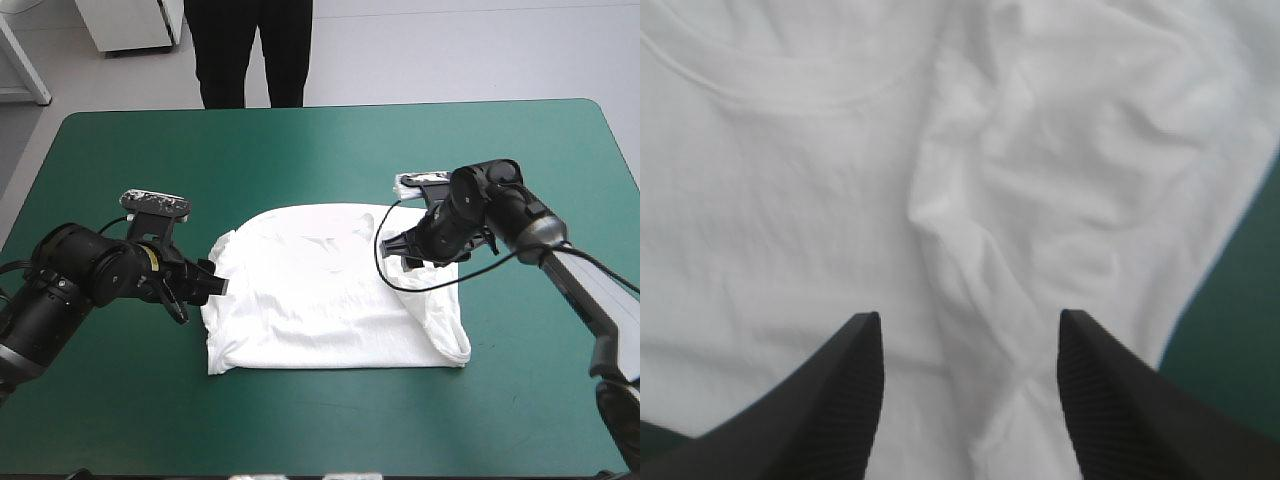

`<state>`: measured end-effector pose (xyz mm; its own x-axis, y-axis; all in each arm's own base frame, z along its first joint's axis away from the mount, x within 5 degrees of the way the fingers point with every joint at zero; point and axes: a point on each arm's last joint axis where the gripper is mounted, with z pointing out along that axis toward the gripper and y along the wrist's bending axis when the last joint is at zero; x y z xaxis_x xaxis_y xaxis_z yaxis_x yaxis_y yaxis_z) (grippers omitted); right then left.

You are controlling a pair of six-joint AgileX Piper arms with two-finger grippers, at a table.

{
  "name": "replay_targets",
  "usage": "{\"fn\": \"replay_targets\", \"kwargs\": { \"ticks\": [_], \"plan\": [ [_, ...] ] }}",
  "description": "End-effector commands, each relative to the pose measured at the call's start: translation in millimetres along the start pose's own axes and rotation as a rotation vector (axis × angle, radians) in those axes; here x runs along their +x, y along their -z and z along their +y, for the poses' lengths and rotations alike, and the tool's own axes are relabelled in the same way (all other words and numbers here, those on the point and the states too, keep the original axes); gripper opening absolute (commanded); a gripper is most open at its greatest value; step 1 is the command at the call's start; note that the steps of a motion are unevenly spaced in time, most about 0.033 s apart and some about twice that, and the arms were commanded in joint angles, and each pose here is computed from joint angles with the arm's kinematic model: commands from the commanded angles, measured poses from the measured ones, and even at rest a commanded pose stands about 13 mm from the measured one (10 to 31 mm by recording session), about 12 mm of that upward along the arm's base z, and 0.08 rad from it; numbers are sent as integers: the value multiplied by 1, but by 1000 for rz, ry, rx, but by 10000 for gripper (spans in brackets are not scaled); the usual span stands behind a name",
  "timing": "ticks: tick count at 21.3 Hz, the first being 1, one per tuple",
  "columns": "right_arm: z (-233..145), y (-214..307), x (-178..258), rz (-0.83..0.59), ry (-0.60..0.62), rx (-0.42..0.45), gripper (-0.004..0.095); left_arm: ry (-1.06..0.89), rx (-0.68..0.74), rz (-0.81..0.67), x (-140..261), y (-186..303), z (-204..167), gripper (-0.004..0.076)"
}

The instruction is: Fold the cloth

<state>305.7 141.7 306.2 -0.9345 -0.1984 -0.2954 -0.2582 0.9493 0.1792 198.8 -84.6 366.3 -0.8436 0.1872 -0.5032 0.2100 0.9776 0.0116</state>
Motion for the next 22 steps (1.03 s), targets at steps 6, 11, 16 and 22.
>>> {"fn": "replay_targets", "kwargs": {
  "ticks": [6, 11, 16, 22],
  "plan": [
    [-14, 60, 85, -111, -95, 39, 509, 106, 8, 91, 12, 5, -1, 545],
    [-18, 75, 118, -133, -142, 30, 509, 118, 14, 227, 36, -31, -5, 545],
    [-18, 80, 121, -153, -149, 21, 509, 139, 57, 282, 55, -74, -12, 540],
    [-17, 79, 121, -149, -151, 17, 492, 126, 30, 370, 52, -128, -21, 461]
  ]
}}
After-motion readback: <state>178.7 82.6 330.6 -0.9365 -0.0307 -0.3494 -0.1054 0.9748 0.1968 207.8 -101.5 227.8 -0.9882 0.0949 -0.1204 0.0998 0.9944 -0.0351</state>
